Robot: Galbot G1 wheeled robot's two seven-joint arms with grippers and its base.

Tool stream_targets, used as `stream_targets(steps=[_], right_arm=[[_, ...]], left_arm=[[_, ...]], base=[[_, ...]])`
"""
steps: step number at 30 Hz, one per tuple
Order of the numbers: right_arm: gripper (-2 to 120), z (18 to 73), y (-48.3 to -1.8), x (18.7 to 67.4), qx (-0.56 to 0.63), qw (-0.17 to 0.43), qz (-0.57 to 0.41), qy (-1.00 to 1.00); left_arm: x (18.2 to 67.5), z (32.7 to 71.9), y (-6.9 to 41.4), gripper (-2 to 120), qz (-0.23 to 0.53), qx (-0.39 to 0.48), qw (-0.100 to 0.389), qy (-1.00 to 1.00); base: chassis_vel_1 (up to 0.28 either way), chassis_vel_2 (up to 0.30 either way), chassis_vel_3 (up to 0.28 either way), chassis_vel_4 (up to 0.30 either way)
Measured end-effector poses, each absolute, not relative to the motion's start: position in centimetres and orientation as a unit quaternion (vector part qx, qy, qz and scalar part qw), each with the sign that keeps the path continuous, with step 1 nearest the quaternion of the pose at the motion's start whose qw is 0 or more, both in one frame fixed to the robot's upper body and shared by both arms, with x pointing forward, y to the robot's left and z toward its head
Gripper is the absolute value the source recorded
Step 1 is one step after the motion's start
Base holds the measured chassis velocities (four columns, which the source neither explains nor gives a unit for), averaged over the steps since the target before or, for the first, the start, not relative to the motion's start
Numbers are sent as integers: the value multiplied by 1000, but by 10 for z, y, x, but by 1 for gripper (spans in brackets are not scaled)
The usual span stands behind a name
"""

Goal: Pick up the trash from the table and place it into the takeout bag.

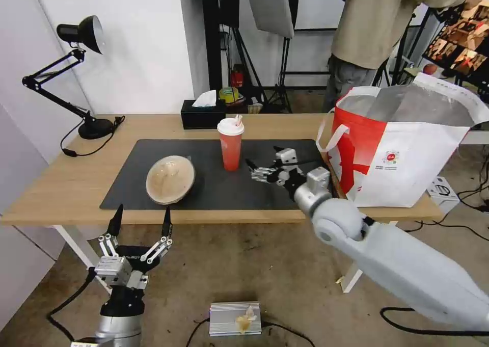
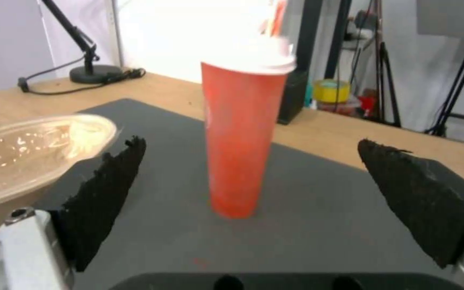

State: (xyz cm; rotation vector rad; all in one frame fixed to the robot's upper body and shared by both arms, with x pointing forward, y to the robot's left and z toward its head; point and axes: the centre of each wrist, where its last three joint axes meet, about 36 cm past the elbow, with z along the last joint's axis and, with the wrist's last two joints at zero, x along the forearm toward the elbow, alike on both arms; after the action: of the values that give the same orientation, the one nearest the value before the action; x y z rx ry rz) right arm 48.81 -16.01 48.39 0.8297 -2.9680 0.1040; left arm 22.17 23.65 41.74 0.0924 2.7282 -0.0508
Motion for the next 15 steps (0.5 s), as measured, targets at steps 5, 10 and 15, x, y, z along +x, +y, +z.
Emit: stream_targets(steps=[5,10,15], right_arm=[[100,473,-144,498,270,39,28,-962],[100,465,-134,507,268,46,27,-962],[100,458,-128,511,266,50,28,-962]], left_arm=[[223,415,239,100,-22,30,203,978],[224,411,241,100,-22,27,198,980],[224,410,241,100,-23,27,197,980]], base=[[0,0,0,0],[0,0,0,0],[0,0,0,0]])
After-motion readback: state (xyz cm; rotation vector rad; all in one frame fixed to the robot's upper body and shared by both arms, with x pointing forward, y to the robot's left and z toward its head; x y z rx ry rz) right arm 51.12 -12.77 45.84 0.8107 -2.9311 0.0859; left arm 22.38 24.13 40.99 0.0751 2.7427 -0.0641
